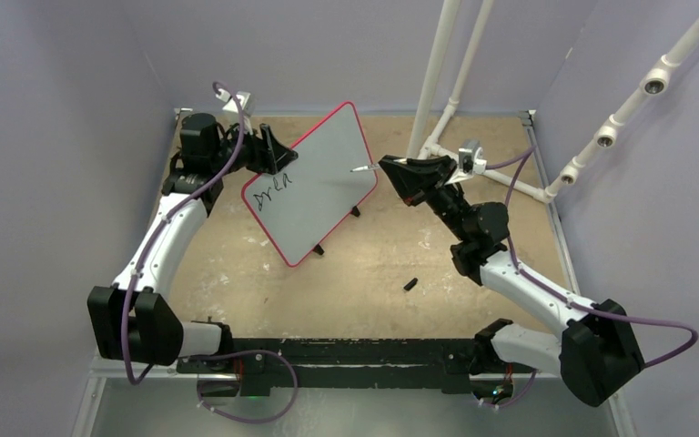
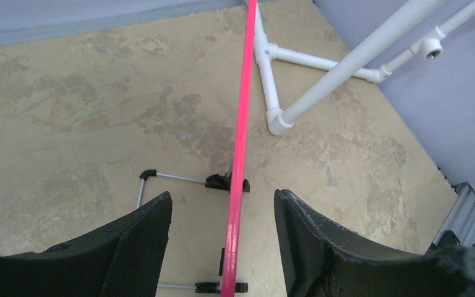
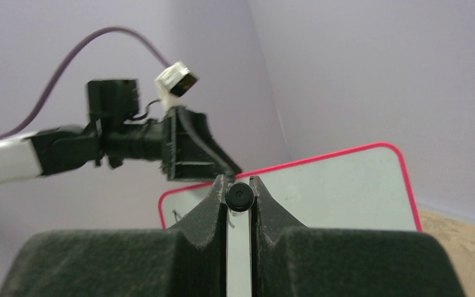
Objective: Write a sentence on the whiteboard
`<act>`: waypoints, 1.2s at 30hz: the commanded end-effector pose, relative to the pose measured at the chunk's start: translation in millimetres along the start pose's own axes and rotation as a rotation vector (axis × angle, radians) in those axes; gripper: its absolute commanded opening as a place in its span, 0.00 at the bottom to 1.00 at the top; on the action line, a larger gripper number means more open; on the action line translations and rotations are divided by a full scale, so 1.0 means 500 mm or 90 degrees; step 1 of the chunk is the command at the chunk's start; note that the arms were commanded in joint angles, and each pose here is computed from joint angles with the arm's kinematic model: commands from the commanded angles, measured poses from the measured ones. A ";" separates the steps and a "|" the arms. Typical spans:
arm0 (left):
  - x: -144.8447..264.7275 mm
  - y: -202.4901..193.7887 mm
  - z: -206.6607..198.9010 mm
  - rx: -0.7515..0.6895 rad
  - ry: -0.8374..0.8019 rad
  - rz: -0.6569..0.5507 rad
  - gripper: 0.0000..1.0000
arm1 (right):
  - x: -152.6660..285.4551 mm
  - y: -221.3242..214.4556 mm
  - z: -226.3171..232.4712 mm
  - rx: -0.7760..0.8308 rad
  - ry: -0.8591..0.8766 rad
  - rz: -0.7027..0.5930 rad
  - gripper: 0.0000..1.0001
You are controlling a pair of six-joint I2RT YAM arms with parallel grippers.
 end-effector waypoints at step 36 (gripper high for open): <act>-0.043 -0.090 -0.033 -0.036 -0.206 0.169 0.00 | -0.016 -0.037 0.038 0.021 0.106 0.008 0.00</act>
Point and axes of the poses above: each gripper's point midway between its finger pads, its own x axis back along the fingers, its own z axis along the line the jaws close on, y = z × x, the point moved 9 cm from there along x, back along the fingers, and after that the axes turned 12 degrees about x, right-handed, at the moved point
